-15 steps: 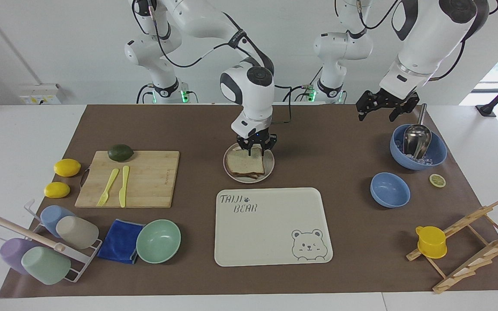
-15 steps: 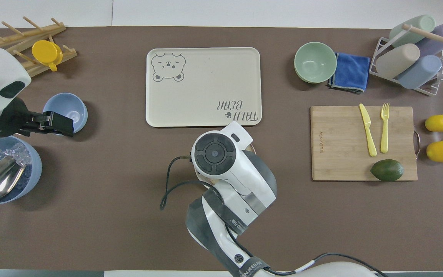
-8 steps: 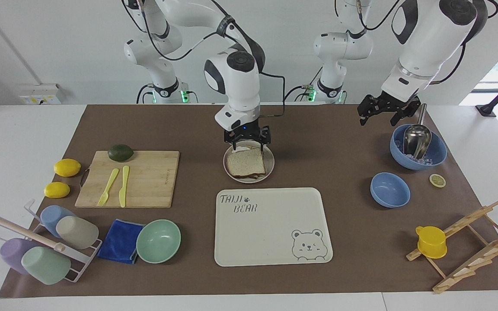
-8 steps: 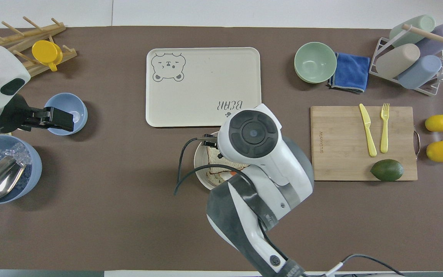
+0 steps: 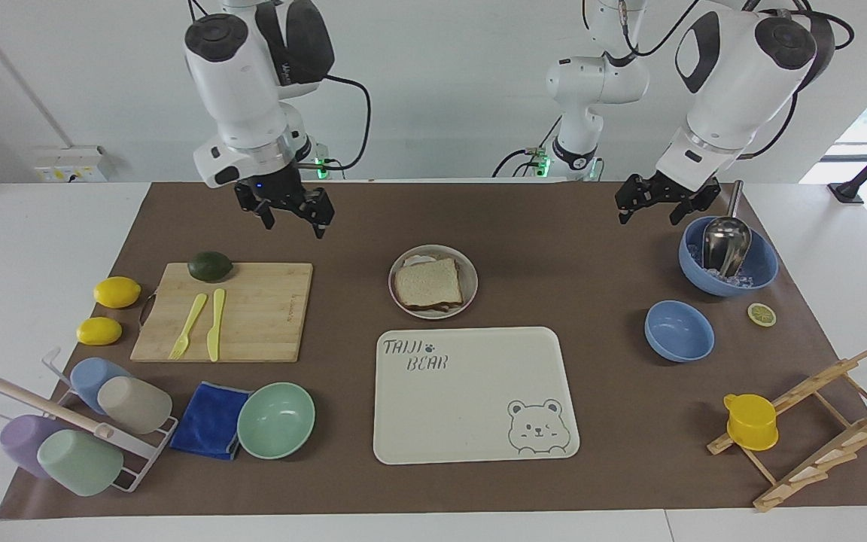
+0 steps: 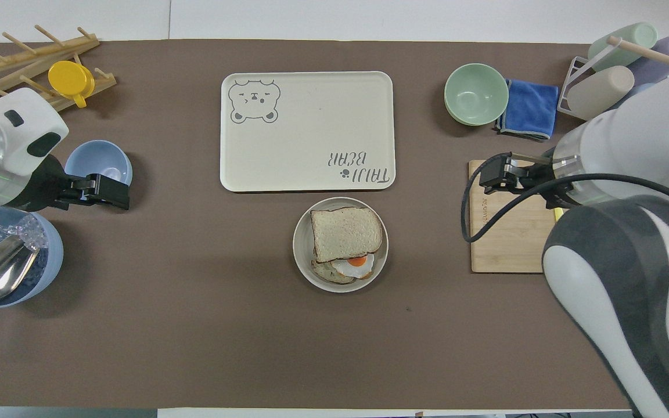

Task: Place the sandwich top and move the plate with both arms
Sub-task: 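Withdraw the right gripper while the left gripper reaches toward the plate, then grasp the white plate rim with the left gripper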

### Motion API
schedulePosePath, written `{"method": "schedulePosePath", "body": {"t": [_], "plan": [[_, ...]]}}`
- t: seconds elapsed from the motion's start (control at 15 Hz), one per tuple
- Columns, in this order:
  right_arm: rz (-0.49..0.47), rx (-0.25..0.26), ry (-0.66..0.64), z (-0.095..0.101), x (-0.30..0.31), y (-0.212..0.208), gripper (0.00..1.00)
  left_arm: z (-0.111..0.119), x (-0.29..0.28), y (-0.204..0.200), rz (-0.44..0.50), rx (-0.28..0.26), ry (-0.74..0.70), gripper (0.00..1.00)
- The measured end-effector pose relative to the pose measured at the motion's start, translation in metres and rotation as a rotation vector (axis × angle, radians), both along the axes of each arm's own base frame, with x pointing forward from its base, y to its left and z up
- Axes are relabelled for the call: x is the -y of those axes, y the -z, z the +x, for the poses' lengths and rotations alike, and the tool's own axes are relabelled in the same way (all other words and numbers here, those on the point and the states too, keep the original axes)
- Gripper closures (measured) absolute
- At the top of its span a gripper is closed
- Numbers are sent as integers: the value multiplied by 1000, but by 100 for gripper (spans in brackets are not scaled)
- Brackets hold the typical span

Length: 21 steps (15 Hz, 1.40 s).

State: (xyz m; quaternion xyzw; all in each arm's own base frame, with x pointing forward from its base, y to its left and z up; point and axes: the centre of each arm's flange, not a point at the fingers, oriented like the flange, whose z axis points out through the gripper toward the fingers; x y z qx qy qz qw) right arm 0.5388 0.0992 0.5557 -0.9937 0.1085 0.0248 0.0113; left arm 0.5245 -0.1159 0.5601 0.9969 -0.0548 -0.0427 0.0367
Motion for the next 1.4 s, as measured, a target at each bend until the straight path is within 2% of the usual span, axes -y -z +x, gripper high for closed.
{"method": "schedulePosePath", "body": {"t": [0.2, 0.47, 0.6, 0.8, 1.0, 1.2, 1.4], "plan": [[1, -33, -42, -1, 33, -14, 0, -12, 30, 11, -11, -6, 46, 0], [13, -35, -156, 1, 68, -24, 0, -22, 67, 43, -15, 27, 70, 0], [11, -47, -168, 2, 89, -25, 0, -27, 84, 63, -17, 42, 71, 0], [-1, -37, -187, 4, 95, -38, 0, -31, 112, 85, -23, 64, 51, 0], [-3, -69, -183, 9, 97, -40, 0, -33, 142, 115, -42, 66, 52, 0], [0, -86, -183, 12, 103, -37, 0, -47, 167, 157, -74, 56, -56, 0], [4, -89, -216, 11, 105, -36, 0, -63, 179, 181, -73, 45, -175, 0]]}}
